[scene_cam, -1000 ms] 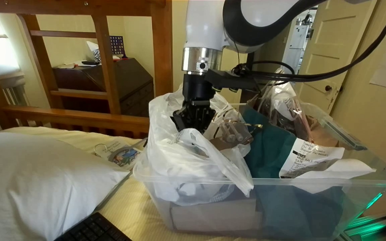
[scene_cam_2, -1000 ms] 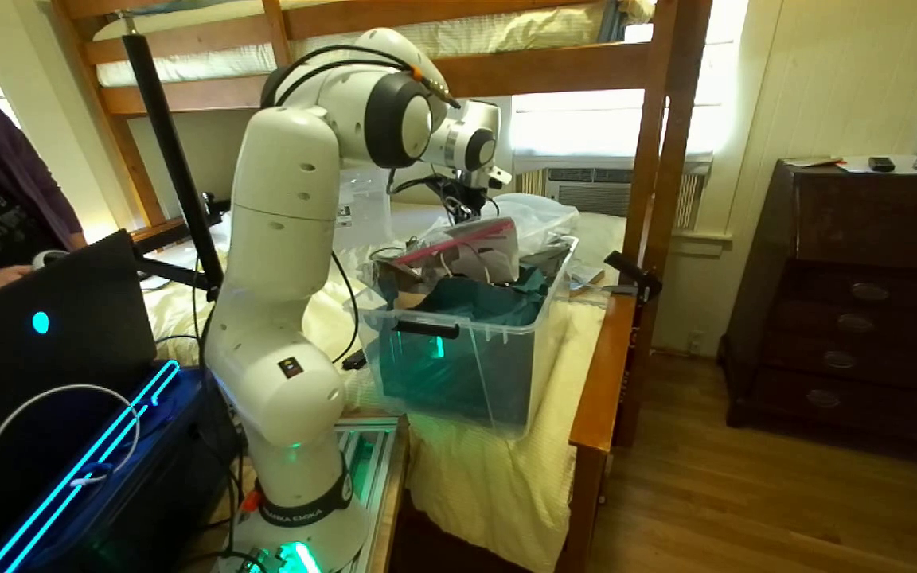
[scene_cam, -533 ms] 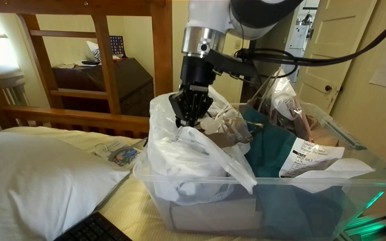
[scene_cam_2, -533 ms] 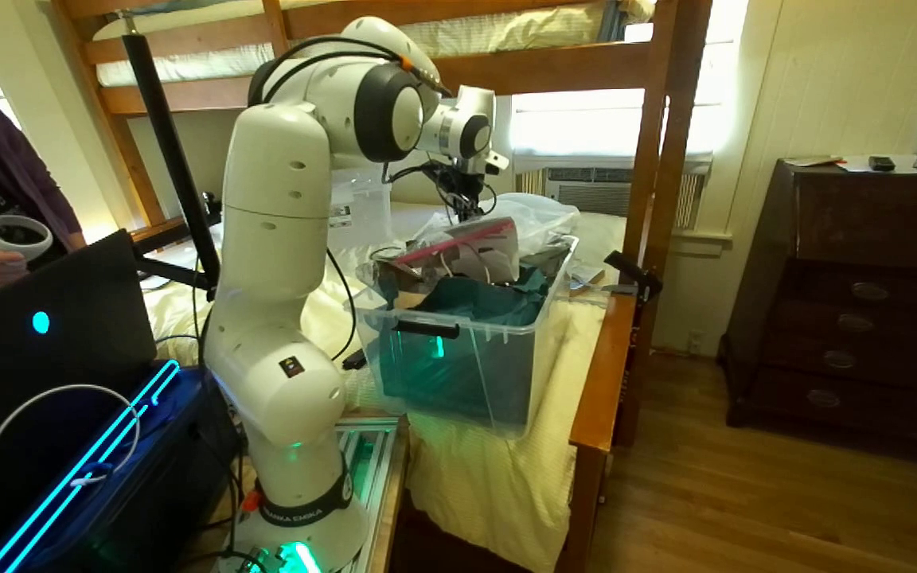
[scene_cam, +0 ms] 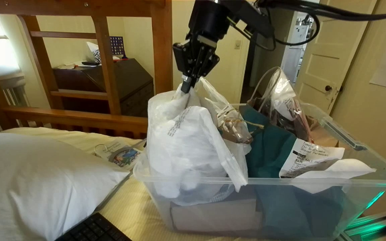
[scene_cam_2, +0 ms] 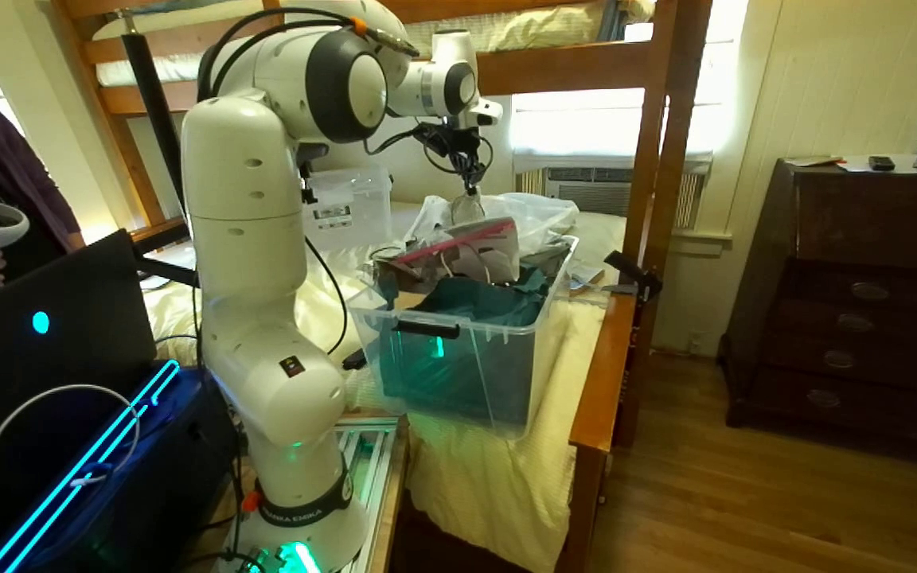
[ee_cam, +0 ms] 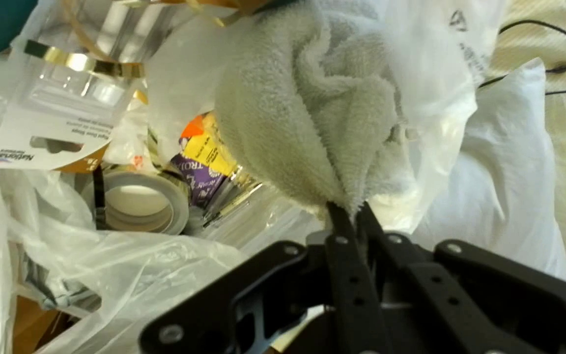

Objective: Pick up the white cloth from the white plastic bag and put it back in the plastic bag

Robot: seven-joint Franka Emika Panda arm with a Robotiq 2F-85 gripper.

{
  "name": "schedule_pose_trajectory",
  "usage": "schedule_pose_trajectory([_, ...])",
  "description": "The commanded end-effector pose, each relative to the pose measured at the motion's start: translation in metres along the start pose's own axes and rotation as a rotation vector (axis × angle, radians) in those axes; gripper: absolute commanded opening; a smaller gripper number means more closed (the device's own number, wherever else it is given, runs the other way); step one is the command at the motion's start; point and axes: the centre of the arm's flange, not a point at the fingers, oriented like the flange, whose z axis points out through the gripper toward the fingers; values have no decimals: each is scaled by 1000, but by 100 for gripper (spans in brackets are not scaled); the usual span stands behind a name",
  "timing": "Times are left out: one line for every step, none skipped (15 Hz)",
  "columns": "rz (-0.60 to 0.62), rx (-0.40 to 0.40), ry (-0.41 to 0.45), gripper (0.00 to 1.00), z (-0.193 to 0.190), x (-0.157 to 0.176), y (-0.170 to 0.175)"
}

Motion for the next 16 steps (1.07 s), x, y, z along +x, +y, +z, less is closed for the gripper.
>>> schedule_pose_trajectory([7,-55,68,2,-25,-8,2])
schedule_pose_trajectory([6,-72,84,2,-30,-9,3])
schedule_pose_trajectory([6,-83,100,2,-34,-10,3])
schedule_pose_trajectory([6,-97,109,2,-37,-11,4])
schedule_pose_trajectory([6,-116,121,2,-40,-12,5])
schedule_pose_trajectory([8,-129,131,2,-44,-13,5])
schedule_pose_trajectory([11,-142,140,2,-46,-14,5])
schedule_pose_trajectory([13,-158,147,2,-49,-15,6])
schedule_pose_trajectory([15,-172,152,2,-52,-17,7])
schedule_pose_trajectory([19,-185,160,2,-56,-18,7])
schedule_pose_trajectory([26,-204,167,2,-60,-21,7])
schedule_pose_trajectory([35,-223,173,2,-63,-23,8])
schedule_pose_trajectory([39,-237,181,2,-66,-25,8])
schedule_pose_trajectory([46,-252,188,2,-69,-27,8])
schedule_pose_trajectory([53,-269,193,2,-72,-28,9])
schedule_pose_trajectory([60,-281,199,2,-74,-30,9])
